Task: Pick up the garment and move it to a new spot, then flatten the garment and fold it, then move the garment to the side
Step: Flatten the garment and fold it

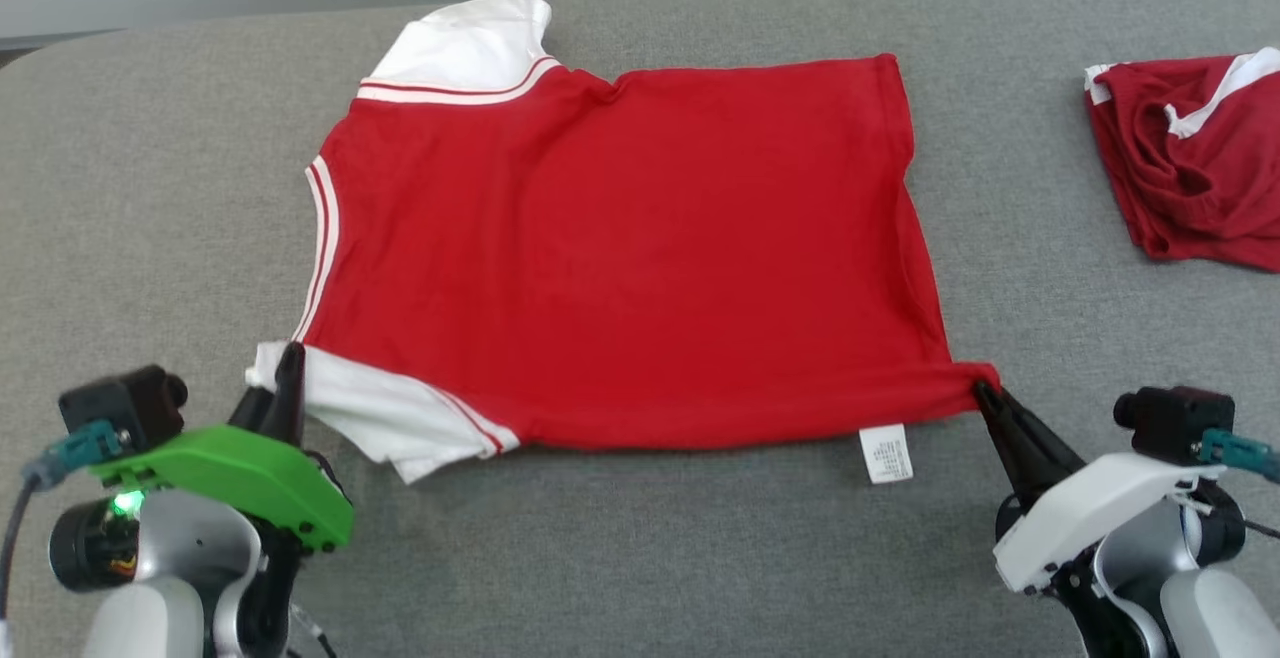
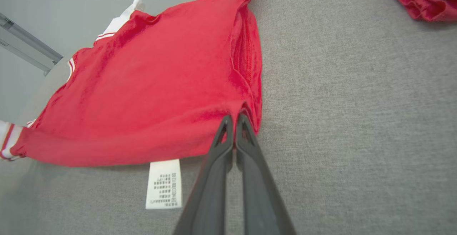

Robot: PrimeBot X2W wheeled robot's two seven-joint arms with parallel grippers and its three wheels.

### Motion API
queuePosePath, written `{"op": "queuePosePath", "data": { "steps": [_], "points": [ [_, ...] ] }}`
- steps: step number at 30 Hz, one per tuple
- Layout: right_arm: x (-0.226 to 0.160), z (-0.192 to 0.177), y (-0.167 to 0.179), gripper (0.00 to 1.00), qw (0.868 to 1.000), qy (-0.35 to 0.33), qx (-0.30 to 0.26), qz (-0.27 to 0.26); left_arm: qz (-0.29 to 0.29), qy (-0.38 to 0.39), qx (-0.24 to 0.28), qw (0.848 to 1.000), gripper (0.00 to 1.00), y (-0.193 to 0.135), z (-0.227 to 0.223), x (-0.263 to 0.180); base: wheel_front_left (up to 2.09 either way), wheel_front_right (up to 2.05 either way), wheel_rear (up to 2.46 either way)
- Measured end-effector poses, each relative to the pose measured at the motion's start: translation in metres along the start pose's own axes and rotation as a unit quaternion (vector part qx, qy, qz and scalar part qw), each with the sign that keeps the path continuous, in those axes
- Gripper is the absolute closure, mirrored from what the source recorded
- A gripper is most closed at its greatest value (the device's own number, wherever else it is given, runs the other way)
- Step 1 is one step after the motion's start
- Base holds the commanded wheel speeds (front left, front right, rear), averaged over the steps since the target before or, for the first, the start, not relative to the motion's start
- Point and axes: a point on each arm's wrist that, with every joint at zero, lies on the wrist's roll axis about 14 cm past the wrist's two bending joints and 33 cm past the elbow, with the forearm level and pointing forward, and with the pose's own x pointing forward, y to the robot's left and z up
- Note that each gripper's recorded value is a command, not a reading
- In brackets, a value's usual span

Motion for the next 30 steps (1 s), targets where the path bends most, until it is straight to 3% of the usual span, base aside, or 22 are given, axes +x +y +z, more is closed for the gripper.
{"op": "queuePosePath", "data": {
  "steps": [9, 10, 11, 12, 13, 21, 25, 30],
  "points": [
    [0.042, 0.024, -0.011, 1.00, 1.000, -0.031, 0.001, -0.003, -0.030, 0.020, 0.008, 0.999, 1.00, -0.011, 0.012, 0.068, 0.00, 0.00, 0.00],
    [0.047, 0.025, -0.011, 1.00, 0.999, -0.034, 0.000, -0.002, -0.033, 0.022, 0.004, 0.999, 0.78, -0.012, 0.011, 0.075, 0.00, 0.00, 0.00],
    [0.051, 0.027, -0.010, 0.82, 0.999, -0.042, -0.002, 0.002, -0.034, 0.026, 0.005, 0.999, 0.02, -0.012, 0.008, 0.081, 0.00, 0.00, 0.00],
    [0.054, 0.030, -0.009, 0.56, 0.999, -0.051, -0.001, 0.003, -0.038, 0.028, 0.006, 0.999, 0.00, -0.014, 0.006, 0.085, 0.00, 0.00, 0.00],
    [0.057, 0.030, -0.010, 0.00, 0.999, -0.054, -0.003, 0.004, -0.042, 0.024, 0.003, 0.999, 0.00, -0.016, 0.005, 0.090, 0.00, 0.00, 0.00],
    [0.054, 0.057, -0.006, 0.00, 0.982, -0.168, -0.087, 0.019, -0.040, -0.104, 0.076, 0.991, 0.00, -0.021, 0.030, 0.097, 0.00, 0.00, 0.00],
    [0.041, 0.064, -0.004, 0.00, 0.973, -0.193, -0.123, 0.015, -0.022, -0.151, 0.111, 0.982, 0.00, -0.015, 0.029, 0.080, 0.00, 0.00, 0.00],
    [0.020, 0.062, 0.000, 0.00, 0.971, -0.204, -0.126, 0.005, -0.005, -0.171, 0.131, 0.977, 0.00, -0.007, 0.017, 0.052, 0.00, 0.00, 0.00]
  ]
}}
